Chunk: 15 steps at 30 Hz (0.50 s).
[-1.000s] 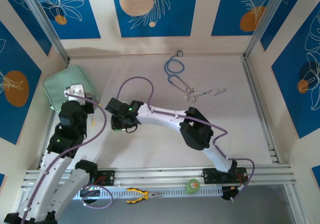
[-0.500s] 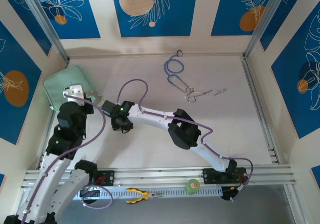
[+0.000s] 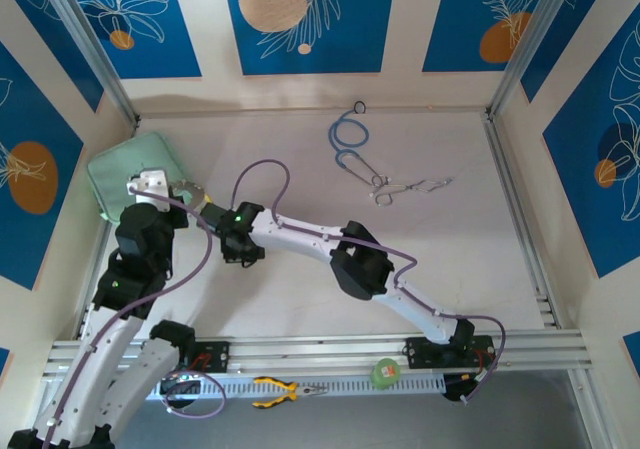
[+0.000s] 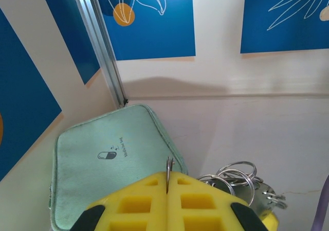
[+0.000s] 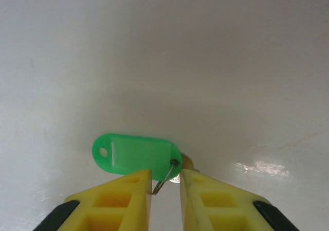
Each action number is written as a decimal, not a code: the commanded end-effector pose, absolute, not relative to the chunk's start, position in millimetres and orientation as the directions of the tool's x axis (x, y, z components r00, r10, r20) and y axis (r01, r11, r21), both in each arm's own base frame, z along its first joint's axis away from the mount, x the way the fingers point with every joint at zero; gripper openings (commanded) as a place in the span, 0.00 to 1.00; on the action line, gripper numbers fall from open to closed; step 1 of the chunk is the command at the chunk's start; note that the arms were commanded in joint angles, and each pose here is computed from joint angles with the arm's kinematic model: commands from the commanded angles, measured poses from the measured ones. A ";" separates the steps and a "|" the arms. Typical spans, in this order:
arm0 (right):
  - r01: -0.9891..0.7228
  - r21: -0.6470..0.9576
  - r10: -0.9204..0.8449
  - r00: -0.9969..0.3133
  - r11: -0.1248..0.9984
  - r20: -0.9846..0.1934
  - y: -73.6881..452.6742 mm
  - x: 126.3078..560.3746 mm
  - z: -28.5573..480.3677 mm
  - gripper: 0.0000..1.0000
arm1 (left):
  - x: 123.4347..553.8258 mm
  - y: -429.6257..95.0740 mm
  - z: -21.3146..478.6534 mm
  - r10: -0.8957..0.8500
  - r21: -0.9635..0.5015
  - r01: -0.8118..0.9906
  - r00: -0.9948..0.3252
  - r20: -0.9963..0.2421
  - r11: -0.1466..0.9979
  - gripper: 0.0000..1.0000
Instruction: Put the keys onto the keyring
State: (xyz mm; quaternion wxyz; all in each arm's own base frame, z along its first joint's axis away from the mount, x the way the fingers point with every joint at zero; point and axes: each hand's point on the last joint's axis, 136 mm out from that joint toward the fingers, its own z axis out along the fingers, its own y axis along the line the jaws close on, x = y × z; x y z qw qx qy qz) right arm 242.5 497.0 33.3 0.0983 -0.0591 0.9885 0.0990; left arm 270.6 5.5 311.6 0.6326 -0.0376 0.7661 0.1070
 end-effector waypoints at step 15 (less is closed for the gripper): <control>-0.191 0.209 -0.143 -0.964 0.959 -0.222 500.7 234.1 64.7 0.00 | 265.1 12.8 345.6 0.102 0.125 -0.226 -0.110 -0.989 0.966 0.00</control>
